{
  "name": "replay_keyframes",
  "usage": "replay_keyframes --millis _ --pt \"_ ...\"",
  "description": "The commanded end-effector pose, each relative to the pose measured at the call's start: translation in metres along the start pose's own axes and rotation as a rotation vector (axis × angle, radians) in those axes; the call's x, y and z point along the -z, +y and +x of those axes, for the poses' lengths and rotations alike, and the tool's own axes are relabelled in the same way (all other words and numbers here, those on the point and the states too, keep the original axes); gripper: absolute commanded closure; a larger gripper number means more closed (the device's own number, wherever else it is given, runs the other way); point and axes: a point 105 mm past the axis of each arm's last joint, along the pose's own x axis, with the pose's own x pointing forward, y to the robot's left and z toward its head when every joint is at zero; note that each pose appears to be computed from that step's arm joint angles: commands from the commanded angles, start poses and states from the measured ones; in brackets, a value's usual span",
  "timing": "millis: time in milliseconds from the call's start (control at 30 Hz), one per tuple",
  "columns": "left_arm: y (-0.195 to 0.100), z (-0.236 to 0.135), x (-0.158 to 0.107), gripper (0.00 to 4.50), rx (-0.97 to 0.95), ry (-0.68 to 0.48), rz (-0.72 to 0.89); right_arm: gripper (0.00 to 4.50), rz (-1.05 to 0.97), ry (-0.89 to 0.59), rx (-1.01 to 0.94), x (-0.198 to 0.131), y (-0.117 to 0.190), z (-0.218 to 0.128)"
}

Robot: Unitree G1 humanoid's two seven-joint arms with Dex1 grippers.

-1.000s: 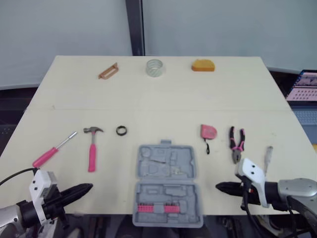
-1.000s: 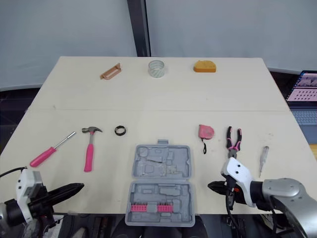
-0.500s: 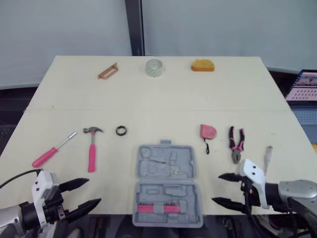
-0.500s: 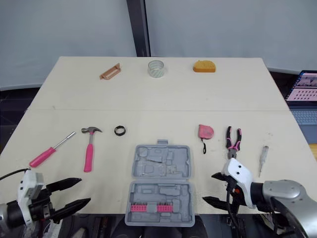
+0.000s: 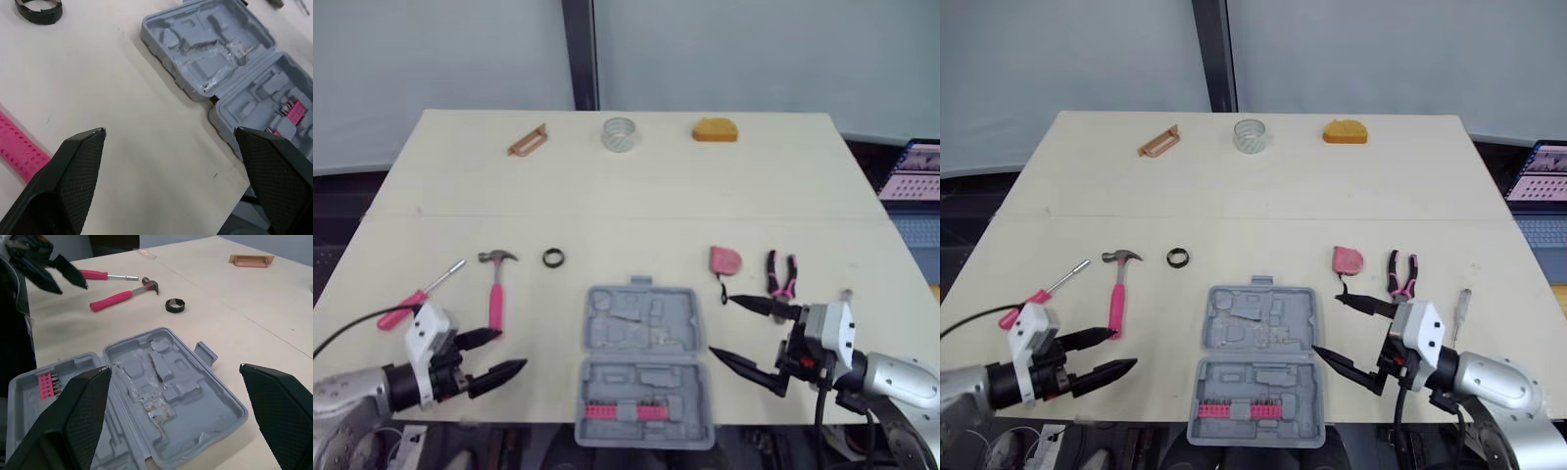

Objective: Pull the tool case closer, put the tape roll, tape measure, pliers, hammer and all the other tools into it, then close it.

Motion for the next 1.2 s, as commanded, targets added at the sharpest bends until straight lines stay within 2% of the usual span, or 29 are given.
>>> replay_keyframes --millis 33,133,200,400,600,900,1200 --pt "0.017 0.004 -0.027 0.0 -0.067 0.091 0.103 0.05 -0.023 0.0 0.003 0.0 -0.001 0.002" --pt "0.031 0.015 -0.05 0.0 -0.099 0.2 0.188 0.05 -0.029 0.024 0.011 0.005 -0.004 0.004" --pt "0.038 0.022 -0.057 0.0 -0.132 0.331 0.262 0.05 -0.028 0.037 0.016 0.007 -0.005 0.006" --pt "0.039 0.055 -0.089 0.0 -0.04 0.422 0.385 0.05 -0.036 0.066 0.016 0.008 -0.008 0.007" --pt "0.054 0.082 -0.093 0.0 -0.025 0.557 0.516 0.05 -0.034 0.119 0.015 0.013 -0.009 0.007" --pt "0.059 0.121 -0.096 0.0 0.007 0.607 0.607 0.05 -0.028 0.159 0.013 0.016 -0.011 0.005" --pt "0.07 0.138 -0.097 0.0 -0.008 0.62 0.653 0.05 -0.026 0.173 0.022 0.016 -0.011 0.003"
